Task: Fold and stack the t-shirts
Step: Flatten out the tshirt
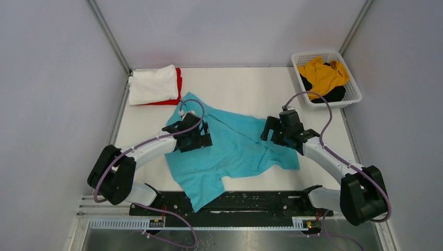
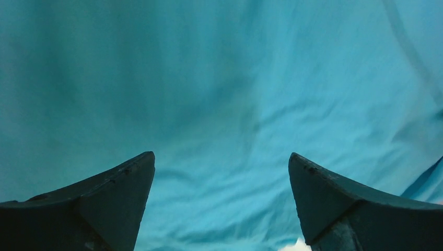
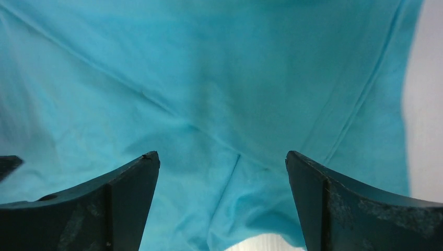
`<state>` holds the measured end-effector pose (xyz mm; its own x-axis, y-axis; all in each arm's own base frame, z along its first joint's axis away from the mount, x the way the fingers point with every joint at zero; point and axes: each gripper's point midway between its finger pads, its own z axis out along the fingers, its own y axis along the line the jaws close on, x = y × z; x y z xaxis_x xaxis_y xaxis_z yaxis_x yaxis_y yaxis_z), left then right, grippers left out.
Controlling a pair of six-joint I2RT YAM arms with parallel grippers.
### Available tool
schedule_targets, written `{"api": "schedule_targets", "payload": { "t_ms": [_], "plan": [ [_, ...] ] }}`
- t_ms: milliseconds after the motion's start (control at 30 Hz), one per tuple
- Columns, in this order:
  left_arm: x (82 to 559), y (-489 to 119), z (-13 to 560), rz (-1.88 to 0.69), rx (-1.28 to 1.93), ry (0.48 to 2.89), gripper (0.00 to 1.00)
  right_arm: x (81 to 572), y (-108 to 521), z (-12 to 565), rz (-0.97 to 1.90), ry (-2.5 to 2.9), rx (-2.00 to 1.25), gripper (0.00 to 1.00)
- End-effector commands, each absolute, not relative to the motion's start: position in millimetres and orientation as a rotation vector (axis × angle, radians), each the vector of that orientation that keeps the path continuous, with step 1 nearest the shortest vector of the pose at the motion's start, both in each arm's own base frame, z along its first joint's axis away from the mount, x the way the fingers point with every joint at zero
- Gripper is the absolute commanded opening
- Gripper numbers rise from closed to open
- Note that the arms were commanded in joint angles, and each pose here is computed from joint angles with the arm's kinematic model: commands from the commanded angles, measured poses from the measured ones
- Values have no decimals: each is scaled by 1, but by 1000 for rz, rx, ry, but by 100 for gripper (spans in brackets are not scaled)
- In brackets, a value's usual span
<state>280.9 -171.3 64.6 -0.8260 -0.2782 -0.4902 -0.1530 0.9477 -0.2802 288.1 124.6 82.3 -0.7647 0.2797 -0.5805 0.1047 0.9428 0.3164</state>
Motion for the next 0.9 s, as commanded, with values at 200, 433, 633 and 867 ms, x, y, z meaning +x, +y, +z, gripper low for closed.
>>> {"api": "schedule_targets", "payload": {
  "t_ms": [200,433,633,867],
  "plan": [
    [283,-189,23,-361,-370,2637,99,272,145,50,455,2522,345,99],
    [348,-182,0,-237,-428,2683,99,296,141,30,320,2563,357,99],
    [415,-196,14,-259,-423,2633,99,334,137,22,242,2561,394,99],
    [406,-190,82,-324,-370,2521,99,338,128,61,263,2459,402,99]
  ]
}}
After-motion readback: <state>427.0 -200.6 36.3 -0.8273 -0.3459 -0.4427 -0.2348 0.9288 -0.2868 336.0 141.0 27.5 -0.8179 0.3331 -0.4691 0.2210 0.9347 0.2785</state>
